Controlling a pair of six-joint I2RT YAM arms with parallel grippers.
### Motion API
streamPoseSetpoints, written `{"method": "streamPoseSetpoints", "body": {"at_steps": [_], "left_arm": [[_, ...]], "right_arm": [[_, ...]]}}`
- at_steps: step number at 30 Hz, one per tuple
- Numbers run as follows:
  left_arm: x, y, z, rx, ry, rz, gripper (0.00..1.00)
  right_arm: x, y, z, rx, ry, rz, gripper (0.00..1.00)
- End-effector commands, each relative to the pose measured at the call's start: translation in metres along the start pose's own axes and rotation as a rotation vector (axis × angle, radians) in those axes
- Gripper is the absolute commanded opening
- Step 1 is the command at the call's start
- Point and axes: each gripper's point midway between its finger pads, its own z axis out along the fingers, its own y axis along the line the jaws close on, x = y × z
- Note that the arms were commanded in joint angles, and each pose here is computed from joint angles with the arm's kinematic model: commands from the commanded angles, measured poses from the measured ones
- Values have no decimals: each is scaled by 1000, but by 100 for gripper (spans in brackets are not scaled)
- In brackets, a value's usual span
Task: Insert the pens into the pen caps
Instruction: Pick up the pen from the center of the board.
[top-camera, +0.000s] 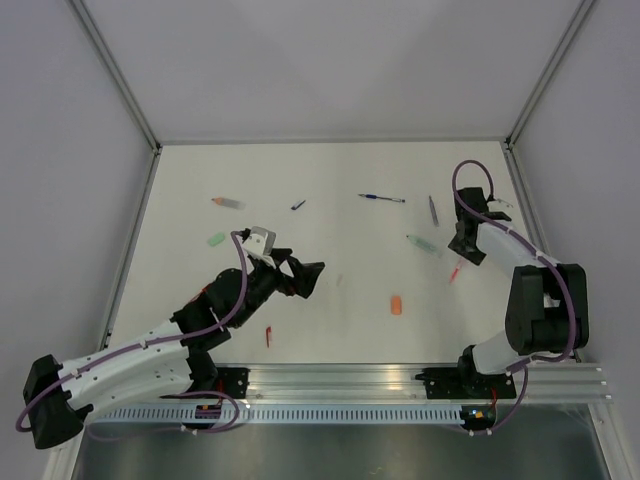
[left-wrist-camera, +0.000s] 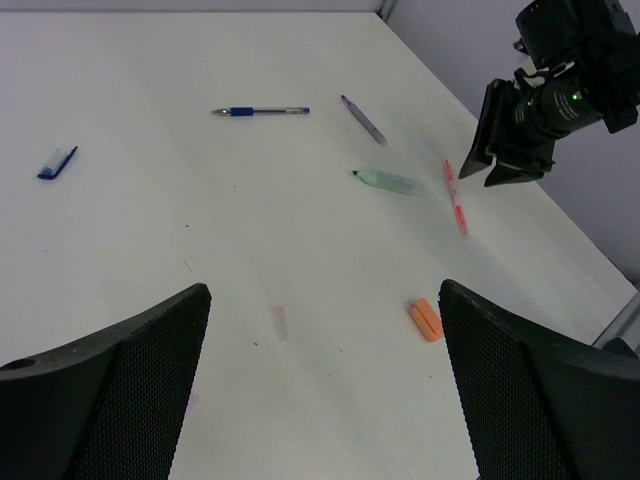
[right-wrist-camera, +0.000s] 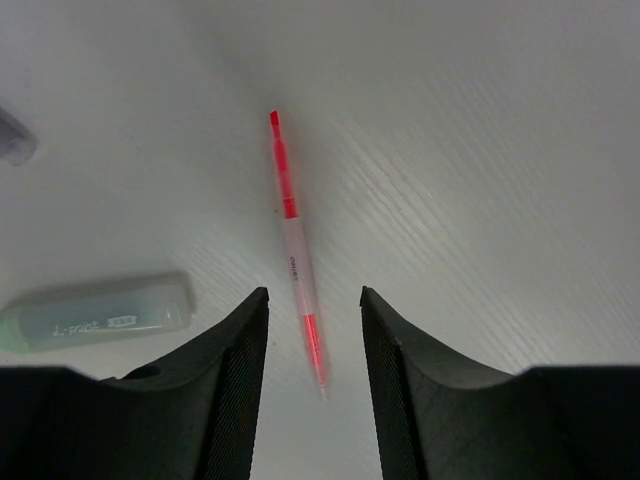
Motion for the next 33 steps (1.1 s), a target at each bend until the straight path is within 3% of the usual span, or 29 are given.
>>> {"method": "streamPoseSetpoints", "body": {"at_steps": [1, 18, 25, 27, 30, 33], "left_arm": [[-6, 14, -3, -72, -38, -7, 100], [-3, 13, 0, -69, -29, 1, 100], [-6, 14, -2, -76, -33, -5, 100], [-6, 14, -2, -77, -35, -10, 100], [-2, 10, 0, -55, -24, -11, 100], [-1, 9, 1, -52, -18, -8, 99]], "right_arm": [[8, 4, 12, -43, 52, 30, 48], [21, 2, 44, -30, 132, 35, 39], [22, -8, 42, 15, 140, -1, 26], [23, -8, 43, 19, 159, -15, 19], [26, -3, 43, -19, 177, -36, 0], [29, 4, 44, -63, 185, -49, 0]]}}
